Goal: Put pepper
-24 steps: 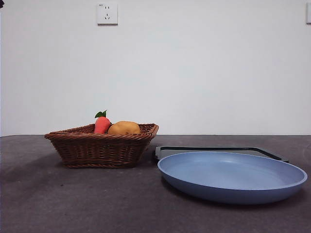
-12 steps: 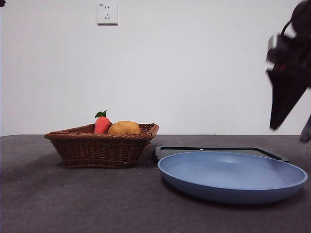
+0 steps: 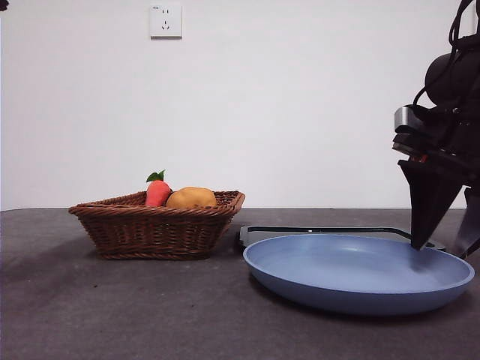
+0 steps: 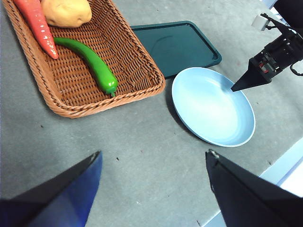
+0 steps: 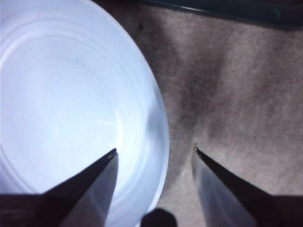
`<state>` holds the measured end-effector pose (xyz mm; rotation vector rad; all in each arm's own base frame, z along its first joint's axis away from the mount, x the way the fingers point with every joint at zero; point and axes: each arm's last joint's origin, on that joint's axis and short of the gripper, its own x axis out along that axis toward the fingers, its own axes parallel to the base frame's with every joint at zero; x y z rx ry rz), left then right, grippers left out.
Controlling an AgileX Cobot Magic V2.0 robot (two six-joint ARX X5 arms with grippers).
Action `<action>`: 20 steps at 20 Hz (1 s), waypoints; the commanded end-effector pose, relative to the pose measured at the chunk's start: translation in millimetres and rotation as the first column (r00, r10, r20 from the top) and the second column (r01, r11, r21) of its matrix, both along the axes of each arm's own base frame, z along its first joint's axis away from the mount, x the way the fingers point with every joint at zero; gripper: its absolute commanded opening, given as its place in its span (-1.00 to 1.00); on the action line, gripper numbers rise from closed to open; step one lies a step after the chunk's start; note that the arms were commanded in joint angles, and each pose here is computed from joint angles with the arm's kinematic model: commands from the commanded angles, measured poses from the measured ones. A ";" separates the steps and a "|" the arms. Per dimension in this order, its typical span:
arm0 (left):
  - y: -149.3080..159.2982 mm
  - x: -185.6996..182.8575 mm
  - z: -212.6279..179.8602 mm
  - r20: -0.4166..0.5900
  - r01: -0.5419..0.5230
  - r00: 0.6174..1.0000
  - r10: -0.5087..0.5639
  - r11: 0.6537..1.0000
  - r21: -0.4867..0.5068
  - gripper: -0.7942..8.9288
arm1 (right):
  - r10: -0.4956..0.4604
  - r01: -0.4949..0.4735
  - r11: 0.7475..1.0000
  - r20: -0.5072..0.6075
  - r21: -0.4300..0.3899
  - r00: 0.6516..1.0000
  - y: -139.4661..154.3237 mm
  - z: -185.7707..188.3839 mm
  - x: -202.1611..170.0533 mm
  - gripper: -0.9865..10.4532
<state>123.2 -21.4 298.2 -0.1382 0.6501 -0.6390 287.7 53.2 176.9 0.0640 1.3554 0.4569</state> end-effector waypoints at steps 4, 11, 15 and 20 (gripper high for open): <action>0.0 0.9 5.3 0.031 0.006 1.000 -0.006 1.000 0.005 -0.05 | 0.006 -0.006 1.000 -0.037 -0.004 0.999 2.3 -11.5 6.9 -0.47; 0.1 0.9 5.3 0.031 0.005 1.000 -0.005 1.000 0.006 -0.05 | 0.006 -0.006 1.000 -0.049 -0.002 0.999 2.5 -16.1 8.3 -0.76; 0.0 0.9 5.3 0.030 0.004 1.000 -0.004 1.000 0.006 -0.06 | -0.002 0.002 1.000 -0.053 -0.002 0.999 1.8 -16.1 8.2 -0.82; -2.6 9.9 5.3 -0.015 -0.018 1.000 0.018 1.000 -0.005 -0.06 | -0.026 0.026 1.000 -0.012 0.012 1.000 0.7 5.1 0.6 -0.82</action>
